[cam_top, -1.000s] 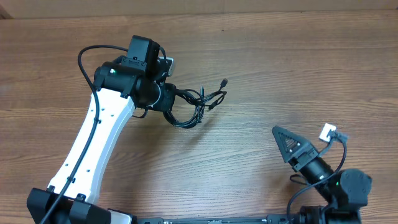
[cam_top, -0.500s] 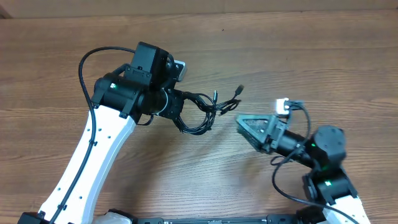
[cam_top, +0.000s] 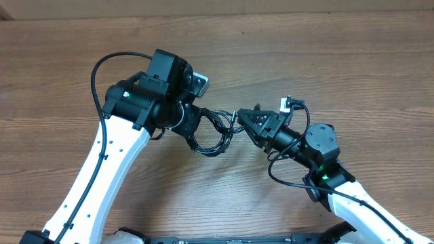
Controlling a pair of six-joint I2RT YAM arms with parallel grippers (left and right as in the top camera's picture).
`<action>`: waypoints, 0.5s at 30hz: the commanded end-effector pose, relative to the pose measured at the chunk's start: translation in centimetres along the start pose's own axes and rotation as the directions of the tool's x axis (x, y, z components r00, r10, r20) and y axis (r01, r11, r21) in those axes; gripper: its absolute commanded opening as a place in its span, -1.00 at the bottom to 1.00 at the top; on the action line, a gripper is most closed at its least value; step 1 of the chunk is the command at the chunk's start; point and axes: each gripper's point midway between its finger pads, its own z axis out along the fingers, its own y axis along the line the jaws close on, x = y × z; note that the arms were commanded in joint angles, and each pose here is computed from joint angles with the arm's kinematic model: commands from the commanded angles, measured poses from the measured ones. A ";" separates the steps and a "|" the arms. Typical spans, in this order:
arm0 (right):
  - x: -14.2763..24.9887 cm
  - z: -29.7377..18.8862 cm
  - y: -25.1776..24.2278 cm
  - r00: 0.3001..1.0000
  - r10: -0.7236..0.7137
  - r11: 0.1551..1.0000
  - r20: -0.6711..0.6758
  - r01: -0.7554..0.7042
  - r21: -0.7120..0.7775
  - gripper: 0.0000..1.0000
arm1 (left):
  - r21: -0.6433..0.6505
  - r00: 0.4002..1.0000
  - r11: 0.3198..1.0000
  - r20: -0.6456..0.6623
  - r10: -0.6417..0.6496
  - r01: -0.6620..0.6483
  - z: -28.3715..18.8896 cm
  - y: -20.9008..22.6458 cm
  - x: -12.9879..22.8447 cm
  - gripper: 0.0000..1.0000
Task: Untangle cables
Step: 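Move right gripper toward the bundle held by left gripper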
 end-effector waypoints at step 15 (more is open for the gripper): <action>1.3 -0.4 3.7 0.949 -0.316 0.943 -0.007 0.313 -0.118 -0.92 | -0.140 0.867 0.861 0.187 -0.461 0.488 -1.6 3.3 -1.8 -0.92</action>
